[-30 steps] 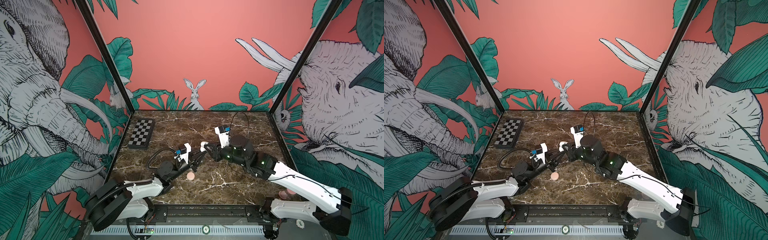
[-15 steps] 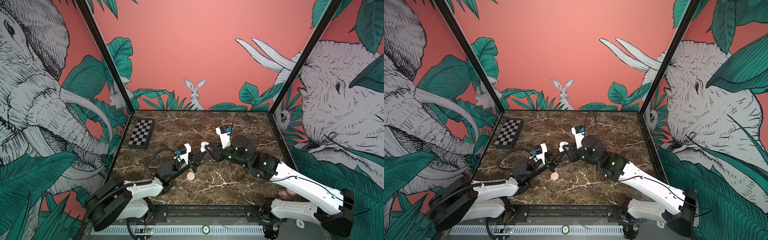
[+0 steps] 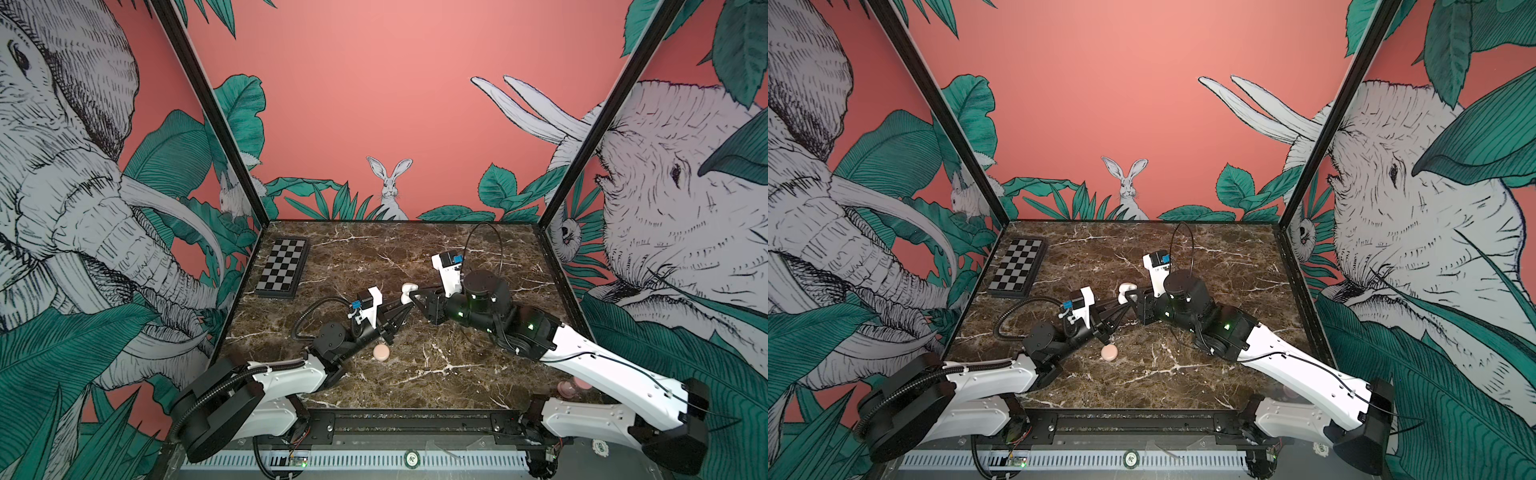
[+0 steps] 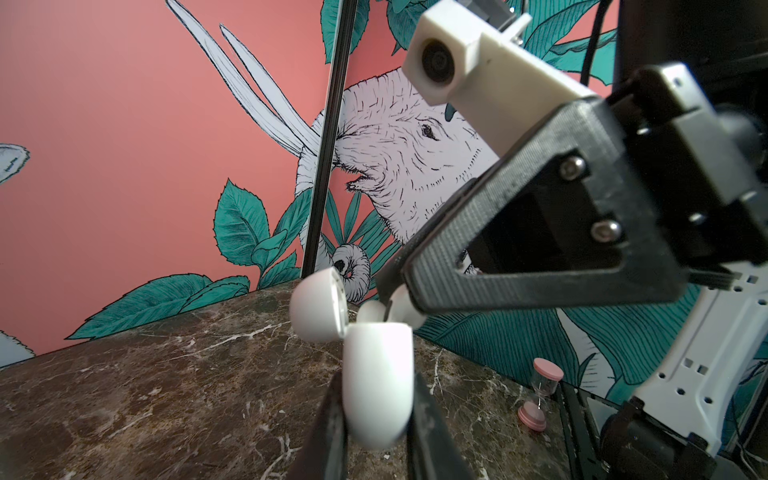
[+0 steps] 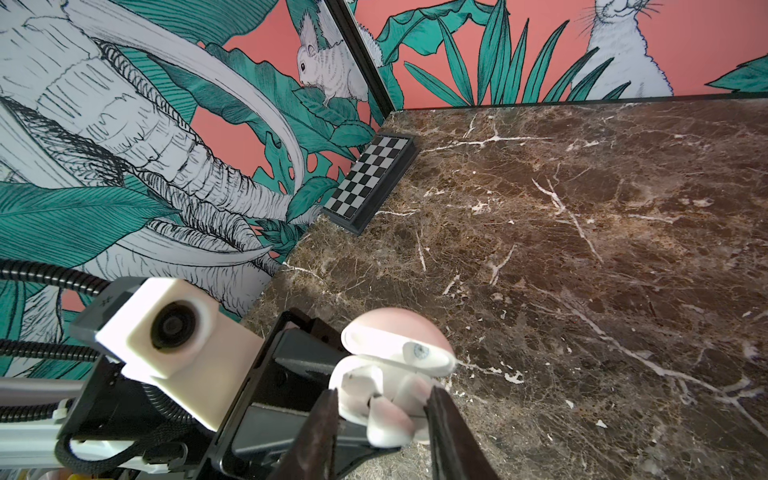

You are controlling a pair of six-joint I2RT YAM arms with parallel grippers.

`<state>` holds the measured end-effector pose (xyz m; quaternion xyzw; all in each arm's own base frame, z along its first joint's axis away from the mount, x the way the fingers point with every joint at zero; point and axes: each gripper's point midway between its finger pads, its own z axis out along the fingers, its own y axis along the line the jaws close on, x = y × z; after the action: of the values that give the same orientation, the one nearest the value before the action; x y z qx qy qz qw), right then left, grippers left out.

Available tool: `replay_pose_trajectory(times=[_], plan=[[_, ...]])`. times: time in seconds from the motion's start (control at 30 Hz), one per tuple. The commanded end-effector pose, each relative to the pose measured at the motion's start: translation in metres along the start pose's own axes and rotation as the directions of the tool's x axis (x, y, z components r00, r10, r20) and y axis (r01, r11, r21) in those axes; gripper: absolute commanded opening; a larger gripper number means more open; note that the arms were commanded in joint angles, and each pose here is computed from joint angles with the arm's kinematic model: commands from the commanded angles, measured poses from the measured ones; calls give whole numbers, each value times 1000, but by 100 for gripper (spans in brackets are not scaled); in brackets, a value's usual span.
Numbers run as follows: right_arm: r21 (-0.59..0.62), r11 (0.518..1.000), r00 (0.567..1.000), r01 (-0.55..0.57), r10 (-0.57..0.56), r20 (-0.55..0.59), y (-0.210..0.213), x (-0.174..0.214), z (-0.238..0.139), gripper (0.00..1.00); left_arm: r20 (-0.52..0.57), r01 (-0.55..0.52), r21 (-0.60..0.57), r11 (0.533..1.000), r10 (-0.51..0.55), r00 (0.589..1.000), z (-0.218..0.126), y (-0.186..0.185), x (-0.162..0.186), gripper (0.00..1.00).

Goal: Insert the wireless bluetooth earbuds into the charging case
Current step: 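Push the earbud down into the case slot with the right gripper, then open the right gripper to release the earbud in the case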

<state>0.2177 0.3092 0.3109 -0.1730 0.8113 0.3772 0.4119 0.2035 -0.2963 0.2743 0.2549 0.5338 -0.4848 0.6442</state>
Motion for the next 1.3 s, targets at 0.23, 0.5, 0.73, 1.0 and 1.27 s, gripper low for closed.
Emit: replay_pose_trajectory(times=[0.23, 0.5, 0.73, 1.0, 1.27], plan=[[-58, 998, 998, -5, 9, 57, 16, -21, -16, 38, 79, -14, 23, 1000, 12, 997, -2, -7, -22, 0], [-60, 998, 999, -15, 18, 50, 17, -20, -17, 38, 83, -15, 18, 1000, 13, 996, -2, -7, -23, 0], [-51, 999, 999, -15, 17, 39, 16, -19, -17, 38, 84, -14, 20, 1000, 12, 996, -2, -7, -23, 0], [-73, 997, 999, -24, 27, 30, 20, -19, -18, 37, 85, -14, 23, 1000, 12, 996, -1, -7, -24, 0], [-101, 994, 999, -37, 39, 20, 26, -18, -17, 37, 78, -9, 21, 1000, 7, 997, 0, -7, -21, 0]])
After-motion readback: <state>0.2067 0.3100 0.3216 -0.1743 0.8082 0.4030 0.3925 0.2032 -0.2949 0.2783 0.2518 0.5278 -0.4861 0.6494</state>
